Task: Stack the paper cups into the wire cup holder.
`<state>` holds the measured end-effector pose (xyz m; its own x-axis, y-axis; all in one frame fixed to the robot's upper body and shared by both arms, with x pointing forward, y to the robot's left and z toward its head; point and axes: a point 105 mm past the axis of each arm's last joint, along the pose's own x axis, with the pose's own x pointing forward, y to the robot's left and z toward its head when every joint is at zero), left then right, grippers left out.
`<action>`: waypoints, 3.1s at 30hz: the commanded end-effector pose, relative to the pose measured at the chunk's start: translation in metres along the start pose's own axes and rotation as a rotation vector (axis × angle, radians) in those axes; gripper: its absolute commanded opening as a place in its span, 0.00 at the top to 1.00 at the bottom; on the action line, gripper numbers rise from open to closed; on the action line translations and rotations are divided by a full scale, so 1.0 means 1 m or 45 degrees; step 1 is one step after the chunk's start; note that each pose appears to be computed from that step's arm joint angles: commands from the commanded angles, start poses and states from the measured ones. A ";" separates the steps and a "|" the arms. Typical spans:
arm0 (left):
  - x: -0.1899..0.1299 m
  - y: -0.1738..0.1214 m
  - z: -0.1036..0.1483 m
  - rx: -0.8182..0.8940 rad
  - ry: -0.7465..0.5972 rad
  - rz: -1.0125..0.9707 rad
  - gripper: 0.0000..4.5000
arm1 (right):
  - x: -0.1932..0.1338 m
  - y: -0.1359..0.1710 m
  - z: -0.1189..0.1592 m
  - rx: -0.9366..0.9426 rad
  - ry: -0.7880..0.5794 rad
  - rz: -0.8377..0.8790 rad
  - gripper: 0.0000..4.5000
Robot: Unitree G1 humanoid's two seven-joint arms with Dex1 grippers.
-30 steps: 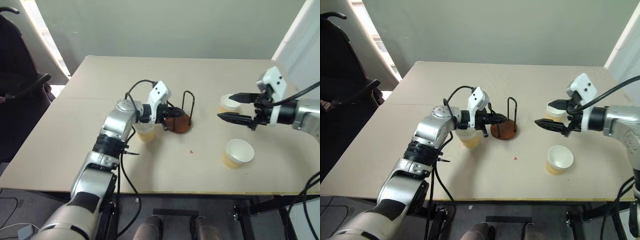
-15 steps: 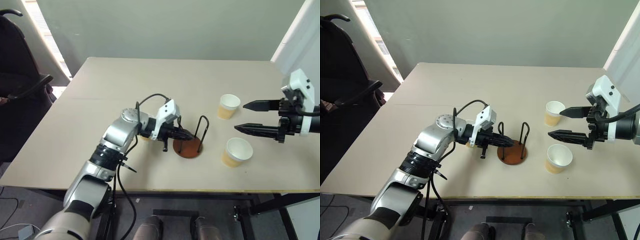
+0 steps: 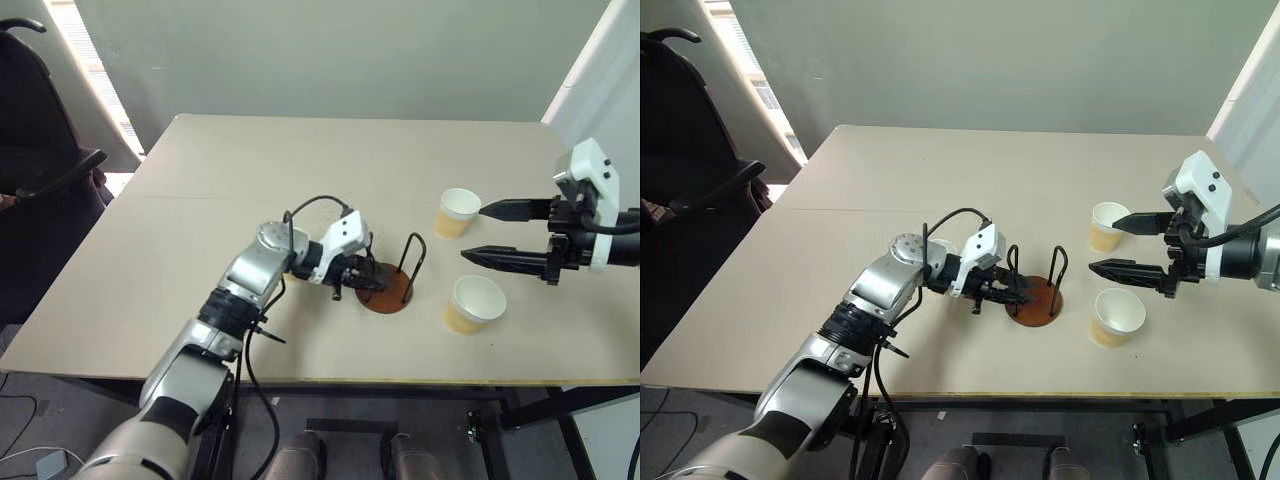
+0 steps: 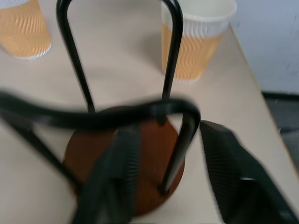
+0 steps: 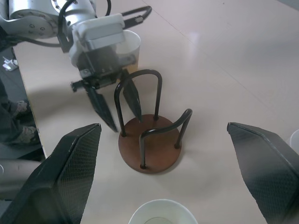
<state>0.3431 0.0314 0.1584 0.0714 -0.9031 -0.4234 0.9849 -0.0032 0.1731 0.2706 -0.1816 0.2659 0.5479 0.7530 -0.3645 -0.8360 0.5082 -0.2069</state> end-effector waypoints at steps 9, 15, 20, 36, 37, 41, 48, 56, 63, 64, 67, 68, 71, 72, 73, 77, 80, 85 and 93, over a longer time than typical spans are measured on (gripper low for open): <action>-0.033 0.002 0.023 0.230 0.031 0.075 0.14 | 0.002 -0.007 0.010 -0.074 -0.033 -0.028 0.00; -0.060 0.007 0.034 0.248 0.017 0.191 0.14 | 0.007 -0.030 0.014 -0.120 -0.025 -0.097 0.00; -0.097 0.014 0.041 0.152 -0.069 0.345 0.14 | 0.015 -0.056 0.012 -0.216 0.046 -0.156 0.00; -0.165 -0.002 0.045 -0.046 -0.288 0.548 0.14 | 0.065 -0.121 -0.038 -0.496 0.477 -0.152 0.00; -0.168 -0.001 0.045 -0.043 -0.295 0.561 0.14 | 0.066 -0.124 -0.040 -0.502 0.496 -0.155 0.00; -0.175 -0.001 0.044 -0.050 -0.298 0.598 0.14 | 0.071 -0.133 -0.046 -0.510 0.547 -0.159 0.00; -0.175 -0.005 0.042 -0.063 -0.302 0.571 0.14 | 0.083 -0.143 -0.046 -0.523 0.593 -0.185 0.00; -0.174 -0.010 0.041 -0.035 -0.283 0.511 0.13 | 0.092 -0.140 -0.050 -0.520 0.608 -0.148 0.19; -0.173 -0.012 0.043 -0.019 -0.299 0.462 0.13 | 0.094 -0.139 -0.050 -0.509 0.602 -0.141 0.74; -0.173 -0.012 0.043 -0.018 -0.299 0.460 0.13 | 0.094 -0.139 -0.050 -0.509 0.602 -0.140 0.82; -0.173 -0.011 0.043 -0.018 -0.298 0.454 0.13 | 0.091 -0.140 -0.046 -0.507 0.584 -0.143 0.99; -0.173 -0.011 0.043 -0.018 -0.296 0.452 0.13 | 0.088 -0.141 -0.042 -0.515 0.572 -0.147 0.99; -0.173 -0.008 0.041 -0.021 -0.286 0.453 0.13 | 0.077 -0.141 -0.030 -0.557 0.548 -0.135 0.99; -0.173 -0.008 0.041 -0.028 -0.282 0.447 0.13 | 0.073 -0.140 -0.026 -0.579 0.545 -0.121 0.99; -0.173 -0.007 0.041 -0.032 -0.282 0.447 0.13 | 0.069 -0.138 -0.022 -0.600 0.542 -0.105 0.99; -0.172 -0.006 0.042 -0.037 -0.272 0.412 0.13 | 0.057 -0.119 0.001 -0.715 0.502 -0.007 0.99; -0.171 -0.006 0.043 -0.024 -0.256 0.366 0.13 | 0.046 -0.085 0.036 -0.837 0.427 0.100 0.99; -0.167 -0.004 0.052 0.012 -0.273 0.274 0.13 | 0.037 -0.033 0.063 -0.922 0.358 0.252 0.99; -0.158 0.002 0.065 0.081 -0.331 0.198 0.13 | 0.041 0.012 0.081 -0.979 0.284 0.386 0.99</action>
<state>0.3233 0.1482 0.2768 0.1758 -0.9735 -0.1459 0.9606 0.1373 0.2416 0.2963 -0.1165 0.3111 0.3472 0.6546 -0.6716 -0.8042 -0.1605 -0.5722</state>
